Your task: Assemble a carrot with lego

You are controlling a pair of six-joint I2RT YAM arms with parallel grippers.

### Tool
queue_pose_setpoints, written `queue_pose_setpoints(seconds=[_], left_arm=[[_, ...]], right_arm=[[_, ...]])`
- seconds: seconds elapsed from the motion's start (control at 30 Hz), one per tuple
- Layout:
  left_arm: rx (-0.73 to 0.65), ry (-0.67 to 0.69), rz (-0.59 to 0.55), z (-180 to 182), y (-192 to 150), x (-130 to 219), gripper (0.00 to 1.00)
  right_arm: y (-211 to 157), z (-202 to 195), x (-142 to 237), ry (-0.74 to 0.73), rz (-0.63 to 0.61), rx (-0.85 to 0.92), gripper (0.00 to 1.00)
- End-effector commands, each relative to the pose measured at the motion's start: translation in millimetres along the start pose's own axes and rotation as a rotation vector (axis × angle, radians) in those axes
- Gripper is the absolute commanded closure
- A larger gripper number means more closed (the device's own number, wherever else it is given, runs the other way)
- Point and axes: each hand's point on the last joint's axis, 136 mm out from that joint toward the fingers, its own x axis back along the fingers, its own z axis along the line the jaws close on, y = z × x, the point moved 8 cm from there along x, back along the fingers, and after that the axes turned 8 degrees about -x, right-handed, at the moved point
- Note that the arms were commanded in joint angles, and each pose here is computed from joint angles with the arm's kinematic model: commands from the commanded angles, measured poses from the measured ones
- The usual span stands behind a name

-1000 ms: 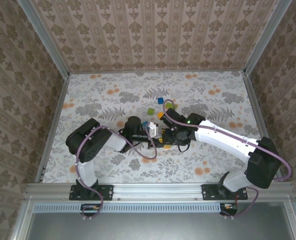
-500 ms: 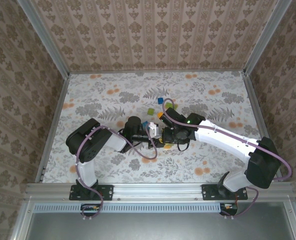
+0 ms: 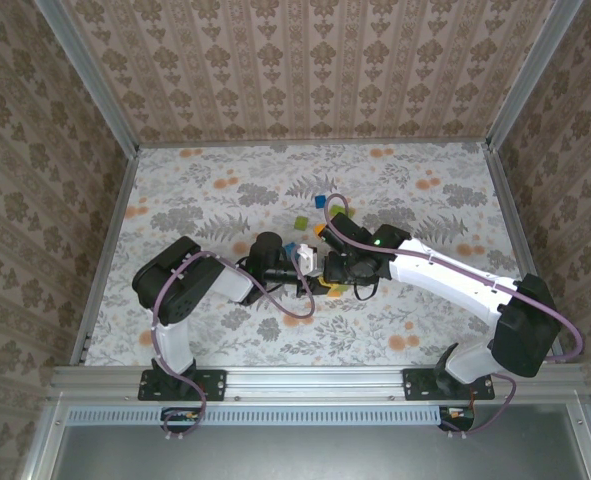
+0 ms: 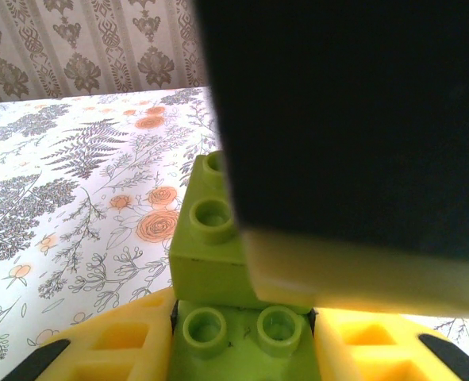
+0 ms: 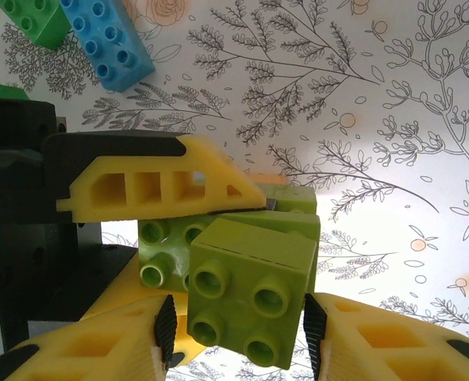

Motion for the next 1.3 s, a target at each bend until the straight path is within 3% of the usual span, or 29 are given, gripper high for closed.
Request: queue_pose_setpoints(seconds=[0.0,0.43,0.97,1.27], left_arm=[[0.233,-0.038,0.287,-35.7,-72.8,6.2,0.86],[0.235,-0.039,0.291,-35.7,-73.2,6.2,0.86],[0.235,-0.038,0.295,-35.0,-74.5,5.4,0.86],[0.236,-0.040,0.296,-34.4,-75.0,4.8,0.86]], right_arm=[[8.0,3.2,7.2,0.004,-0.033,0.004,0.52],[9.0,4.9,1.3,-0.015,-0.017,0.018,0.52],[9.0,5.0,-2.5,-0.043,-0.002,0.032,0.69],[13.0,-0.8,16.7,-0.049,-0.042,0.031,0.73]])
